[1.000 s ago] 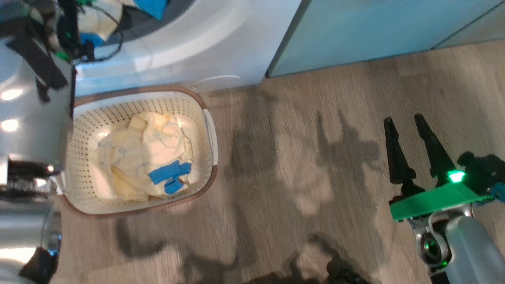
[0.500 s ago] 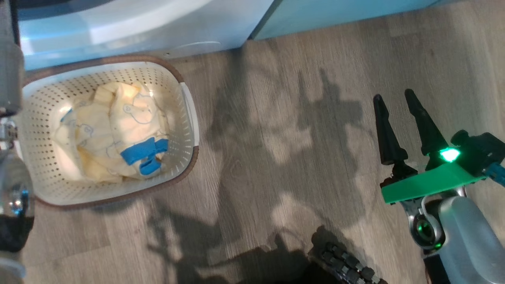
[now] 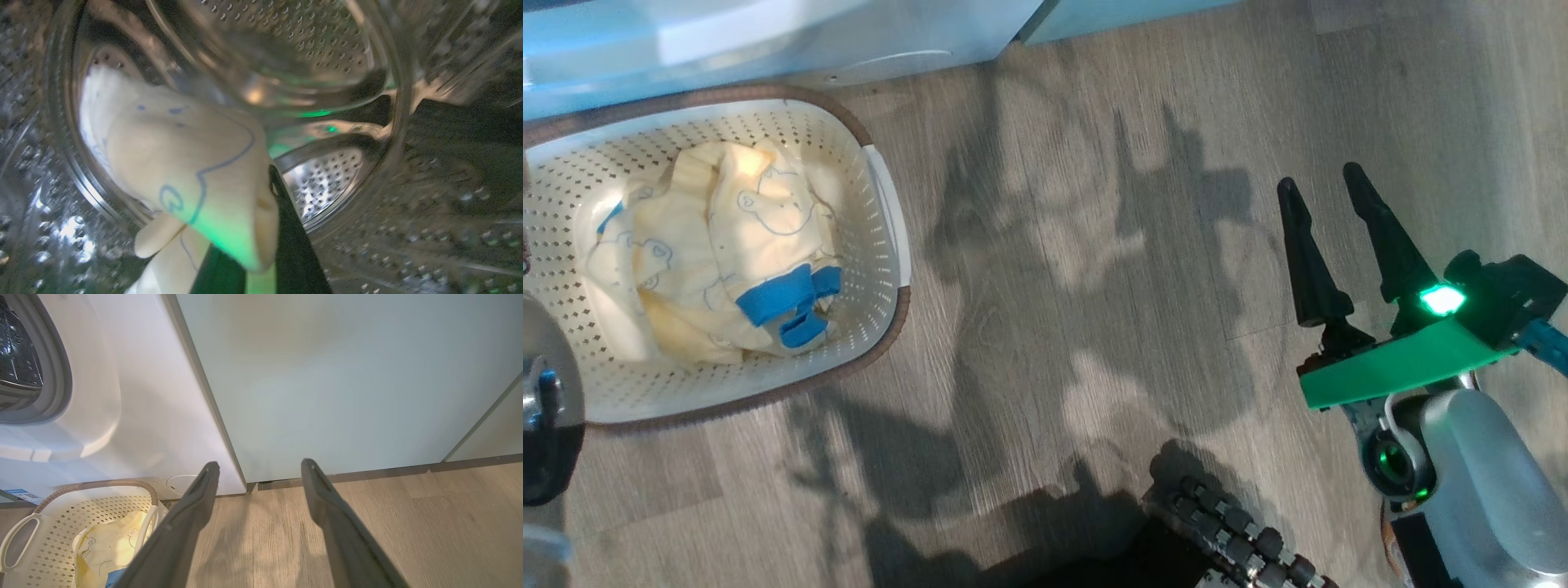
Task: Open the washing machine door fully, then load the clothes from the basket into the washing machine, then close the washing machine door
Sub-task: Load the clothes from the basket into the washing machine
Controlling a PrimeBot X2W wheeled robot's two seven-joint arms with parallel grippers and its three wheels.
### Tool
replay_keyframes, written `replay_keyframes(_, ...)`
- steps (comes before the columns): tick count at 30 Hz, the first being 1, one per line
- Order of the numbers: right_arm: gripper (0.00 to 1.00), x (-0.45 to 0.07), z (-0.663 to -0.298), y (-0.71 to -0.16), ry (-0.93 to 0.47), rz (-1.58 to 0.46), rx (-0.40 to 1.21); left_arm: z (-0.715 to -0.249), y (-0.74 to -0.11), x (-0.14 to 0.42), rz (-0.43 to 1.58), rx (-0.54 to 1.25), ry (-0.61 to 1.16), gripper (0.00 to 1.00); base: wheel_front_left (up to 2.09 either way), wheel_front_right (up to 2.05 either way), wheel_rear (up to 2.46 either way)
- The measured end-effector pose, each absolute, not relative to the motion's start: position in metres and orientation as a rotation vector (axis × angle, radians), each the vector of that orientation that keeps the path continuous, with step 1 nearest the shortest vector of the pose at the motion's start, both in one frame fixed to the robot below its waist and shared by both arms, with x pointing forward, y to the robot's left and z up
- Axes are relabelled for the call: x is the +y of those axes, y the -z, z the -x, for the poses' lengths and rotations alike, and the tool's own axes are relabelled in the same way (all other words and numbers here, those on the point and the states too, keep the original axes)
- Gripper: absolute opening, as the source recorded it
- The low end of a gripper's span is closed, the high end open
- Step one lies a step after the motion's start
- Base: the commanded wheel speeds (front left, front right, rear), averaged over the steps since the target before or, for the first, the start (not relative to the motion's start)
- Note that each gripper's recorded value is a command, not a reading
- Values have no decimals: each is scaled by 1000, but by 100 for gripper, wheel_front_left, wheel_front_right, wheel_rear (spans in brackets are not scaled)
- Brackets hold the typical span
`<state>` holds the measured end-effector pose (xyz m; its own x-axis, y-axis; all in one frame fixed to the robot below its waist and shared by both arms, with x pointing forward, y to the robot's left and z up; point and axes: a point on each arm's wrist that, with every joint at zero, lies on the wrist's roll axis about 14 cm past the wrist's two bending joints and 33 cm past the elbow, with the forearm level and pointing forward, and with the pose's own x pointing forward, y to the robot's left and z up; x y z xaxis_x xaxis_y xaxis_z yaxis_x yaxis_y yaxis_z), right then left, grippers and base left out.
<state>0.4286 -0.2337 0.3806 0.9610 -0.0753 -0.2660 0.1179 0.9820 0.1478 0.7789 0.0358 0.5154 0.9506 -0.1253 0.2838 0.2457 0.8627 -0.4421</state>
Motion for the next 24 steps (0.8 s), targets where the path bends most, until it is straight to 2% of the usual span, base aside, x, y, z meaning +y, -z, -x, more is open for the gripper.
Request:
replay_keyframes(9, 100, -230, -429, -374, 92, -168, 279, -780, -450, 28, 420, -54, 172, 0, 0, 0, 0)
replay_keyframes(14, 100, -228, -430, -374, 87, -176, 276, -783, -443, 27, 382, 8, 161, 0, 0, 0, 0)
replay_keyframes(15, 100, -227, -430, -375, 86, -181, 273, -782, -439, 25, 362, 35, 167, 18, 0, 0, 0)
replay_keyframes(17, 100, -226, -430, -377, 83, -183, 270, -779, -432, 23, 344, 78, 165, 44, 0, 0, 0)
replay_keyframes(18, 100, -226, -430, -378, 81, -183, 268, -778, -428, 21, 330, 101, 169, 80, 0, 0, 0)
replay_keyframes(19, 100, -225, -430, -379, 80, -184, 265, -776, -425, 19, 318, 125, 176, 100, 0, 0, 0)
replay_keyframes(24, 100, -225, -430, -386, 79, -186, 249, -768, -424, 12, 267, 177, 211, 100, 0, 0, 0)
